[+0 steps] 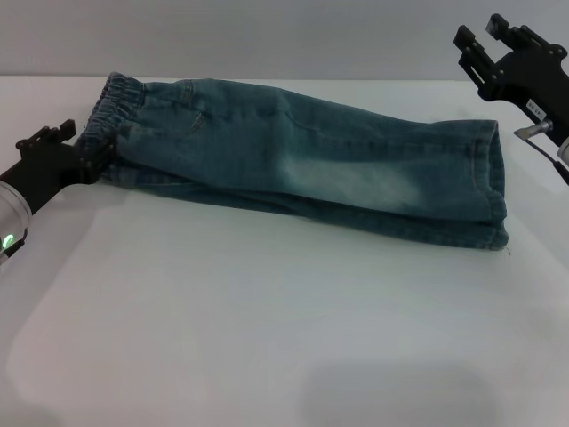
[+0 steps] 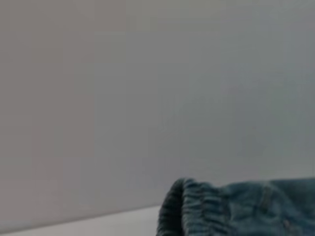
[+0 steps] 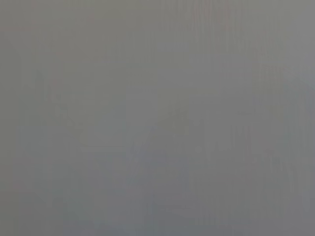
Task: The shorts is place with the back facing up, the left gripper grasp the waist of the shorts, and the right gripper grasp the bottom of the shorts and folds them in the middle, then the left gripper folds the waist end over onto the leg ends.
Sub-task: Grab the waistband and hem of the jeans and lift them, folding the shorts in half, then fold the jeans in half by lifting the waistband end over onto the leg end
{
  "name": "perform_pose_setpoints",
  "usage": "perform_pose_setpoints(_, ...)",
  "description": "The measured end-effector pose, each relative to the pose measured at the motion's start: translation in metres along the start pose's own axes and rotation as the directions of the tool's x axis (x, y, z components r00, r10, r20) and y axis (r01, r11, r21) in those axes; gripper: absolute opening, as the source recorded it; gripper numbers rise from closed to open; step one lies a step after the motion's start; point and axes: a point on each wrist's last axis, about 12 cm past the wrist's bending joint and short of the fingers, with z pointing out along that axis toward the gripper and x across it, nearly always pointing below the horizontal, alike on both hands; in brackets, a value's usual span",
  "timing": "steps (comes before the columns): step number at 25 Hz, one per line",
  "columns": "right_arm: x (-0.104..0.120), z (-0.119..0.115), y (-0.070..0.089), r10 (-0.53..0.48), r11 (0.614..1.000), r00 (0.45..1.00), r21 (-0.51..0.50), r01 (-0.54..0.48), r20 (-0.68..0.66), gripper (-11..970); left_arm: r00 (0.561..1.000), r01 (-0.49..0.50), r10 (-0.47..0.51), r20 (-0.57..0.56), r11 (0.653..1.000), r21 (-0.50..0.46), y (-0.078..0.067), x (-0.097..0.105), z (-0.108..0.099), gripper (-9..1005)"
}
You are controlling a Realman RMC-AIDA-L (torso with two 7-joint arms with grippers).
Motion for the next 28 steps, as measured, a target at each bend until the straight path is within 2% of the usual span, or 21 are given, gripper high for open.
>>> perform_pose_setpoints(18,0.002,-0.004,0.003,0.007,1.000,1.000,-0.018,-0.007,0.009,467,0.998,0.003,-0.004,-0.061,1.000,-0.024,-0.010,0.014,0.002,646)
perform_pose_setpoints(28,0.004,-0.012,0.004,0.019,1.000,1.000,-0.024,-0.018,0.019,468,0.997,0.024,-0.028,-0.068,0.998,-0.059,-0.006,0.015,0.002,646)
